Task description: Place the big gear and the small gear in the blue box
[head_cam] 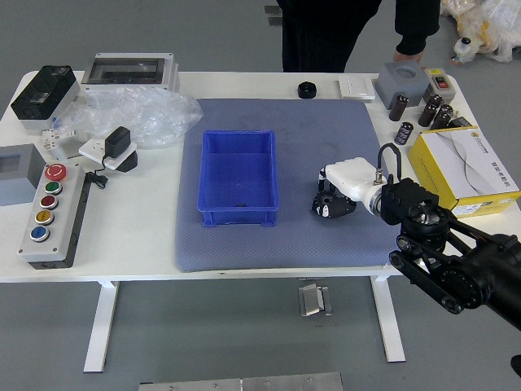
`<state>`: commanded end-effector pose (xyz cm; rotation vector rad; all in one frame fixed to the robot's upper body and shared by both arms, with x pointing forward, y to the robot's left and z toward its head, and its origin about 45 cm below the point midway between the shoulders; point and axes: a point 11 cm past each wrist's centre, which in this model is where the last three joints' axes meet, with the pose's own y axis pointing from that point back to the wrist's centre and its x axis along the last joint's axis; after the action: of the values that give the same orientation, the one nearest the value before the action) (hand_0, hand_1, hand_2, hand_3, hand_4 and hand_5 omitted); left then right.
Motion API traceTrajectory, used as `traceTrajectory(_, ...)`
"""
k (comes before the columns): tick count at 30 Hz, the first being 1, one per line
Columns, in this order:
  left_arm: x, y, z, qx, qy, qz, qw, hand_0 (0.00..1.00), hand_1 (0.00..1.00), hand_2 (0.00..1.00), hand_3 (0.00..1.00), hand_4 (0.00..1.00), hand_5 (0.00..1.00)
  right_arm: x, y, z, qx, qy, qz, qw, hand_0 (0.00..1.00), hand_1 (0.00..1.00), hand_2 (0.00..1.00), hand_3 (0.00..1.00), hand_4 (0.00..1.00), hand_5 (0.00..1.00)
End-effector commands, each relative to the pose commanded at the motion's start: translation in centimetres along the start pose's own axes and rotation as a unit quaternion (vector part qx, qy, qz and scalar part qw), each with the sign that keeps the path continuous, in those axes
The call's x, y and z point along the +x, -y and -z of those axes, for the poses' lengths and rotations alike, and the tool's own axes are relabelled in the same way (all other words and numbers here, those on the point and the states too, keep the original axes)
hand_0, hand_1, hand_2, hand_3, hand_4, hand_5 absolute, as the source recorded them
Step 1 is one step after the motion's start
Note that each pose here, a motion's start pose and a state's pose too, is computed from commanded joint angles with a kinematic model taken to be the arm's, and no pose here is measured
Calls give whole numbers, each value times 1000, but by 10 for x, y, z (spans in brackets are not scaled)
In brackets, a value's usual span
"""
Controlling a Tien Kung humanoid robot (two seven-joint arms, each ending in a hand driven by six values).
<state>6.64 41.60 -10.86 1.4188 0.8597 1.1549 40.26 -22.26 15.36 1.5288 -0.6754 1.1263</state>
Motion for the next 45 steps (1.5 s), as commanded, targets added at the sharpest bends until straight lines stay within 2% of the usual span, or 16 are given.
traceTrajectory(8, 1, 0, 0, 1, 1, -1, 1000, 850, 817, 799, 822, 675, 302, -6, 1, 0, -6, -7, 4, 1000, 546, 406, 461, 570, 677, 379)
traceTrajectory(9, 1, 0, 1, 1, 1, -1, 1000, 850, 817, 799, 821, 675, 302, -5, 1, 0, -6, -7, 1, 1000, 549, 374, 433, 551, 640, 320)
traceTrajectory(12, 0, 0, 1, 1, 1, 0, 1000, 850, 817, 799, 821, 675, 302, 2, 1, -1, -5, -7, -14, 1000, 549, 374, 433, 551, 640, 320)
traceTrajectory(21, 1, 0, 2, 3, 2, 0, 1000, 850, 817, 799, 822, 675, 302, 29, -1, -7, -9, -11, -45, 999, 536, 350, 397, 518, 693, 302)
traceTrajectory(29, 2, 0, 3, 3, 2, -2, 1000, 851, 817, 799, 822, 675, 304, 59, -4, -8, -9, -15, -74, 997, 539, 350, 397, 518, 688, 289)
traceTrajectory(34, 4, 0, 4, 4, 1, -3, 1000, 850, 817, 799, 822, 675, 302, 83, -4, 1, 2, -20, -95, 995, 543, 350, 399, 519, 691, 284)
traceTrajectory(40, 4, -1, 5, 6, 2, -3, 1000, 851, 817, 799, 822, 675, 302, 112, -2, 27, 28, -29, -121, 992, 546, 349, 398, 519, 696, 281)
traceTrajectory(44, 3, 0, 4, 5, 4, -2, 1000, 851, 817, 799, 822, 675, 302, 115, 2, 35, 34, -30, -120, 992, 546, 349, 398, 519, 696, 281)
traceTrajectory(45, 3, 0, 3, 5, 4, -1, 1000, 851, 817, 799, 822, 675, 302, 113, 3, 34, 32, -29, -116, 992, 577, 373, 457, 585, 685, 262)
